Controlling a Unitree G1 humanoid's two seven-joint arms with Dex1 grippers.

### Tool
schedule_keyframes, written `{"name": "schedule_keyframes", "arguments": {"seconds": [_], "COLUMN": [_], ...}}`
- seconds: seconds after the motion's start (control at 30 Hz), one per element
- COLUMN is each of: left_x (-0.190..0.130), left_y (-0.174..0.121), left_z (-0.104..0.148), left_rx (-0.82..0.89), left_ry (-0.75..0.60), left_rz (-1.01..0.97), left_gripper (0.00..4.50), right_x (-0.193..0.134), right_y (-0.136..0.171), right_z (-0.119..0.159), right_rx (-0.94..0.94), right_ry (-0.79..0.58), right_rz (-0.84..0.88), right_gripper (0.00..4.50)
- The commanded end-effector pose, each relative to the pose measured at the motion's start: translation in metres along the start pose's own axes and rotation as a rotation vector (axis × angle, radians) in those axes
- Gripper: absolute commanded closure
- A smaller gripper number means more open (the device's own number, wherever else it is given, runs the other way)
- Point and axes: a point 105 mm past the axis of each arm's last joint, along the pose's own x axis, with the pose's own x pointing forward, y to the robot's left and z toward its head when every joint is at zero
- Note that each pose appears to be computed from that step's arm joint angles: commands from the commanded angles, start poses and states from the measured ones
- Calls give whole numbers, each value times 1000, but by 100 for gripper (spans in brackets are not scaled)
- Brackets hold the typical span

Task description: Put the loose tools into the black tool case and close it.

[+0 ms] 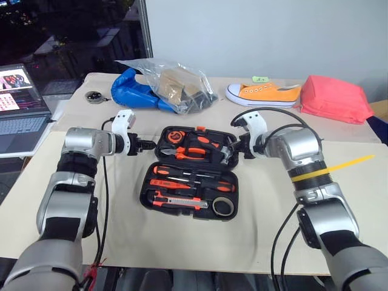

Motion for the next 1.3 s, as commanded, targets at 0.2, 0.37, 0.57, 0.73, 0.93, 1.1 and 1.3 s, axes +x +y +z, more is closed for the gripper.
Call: {"name": "schedule_keyframes", "arguments": {"seconds": [0.2, 0.37, 0.57, 0.73, 0.93, 1.1, 1.3], "left_x": [4, 5, 9, 11, 12, 14, 9], "left_y": [-10, -11, -16, -19, -21, -28, -43], "left_z": [9, 12, 12, 13, 14, 22, 41], "left_rx": [33, 34, 53, 67, 75, 90, 196], "left_ry": [-15, -24, -21, -21, -25, -78, -231], "left_rz": [-64, -67, -81, -88, -94, -132, -204], "left_gripper": [445, 450, 450, 450, 450, 450, 450], "right_x": [-7, -22, -21, -14, -10, -9, -27], "right_y": [5, -2, -16, -27, -29, -18, 11], "right_z": [7, 16, 4, -11, -19, -8, 35], "right_rx": [-24, -47, 16, 94, 129, 128, -118], "right_ry": [-75, -122, -58, -10, 7, -79, -450], "right_rz": [45, -12, -89, -126, -112, -48, 58], "right_gripper": [450, 312, 248, 248, 417, 449, 449]}}
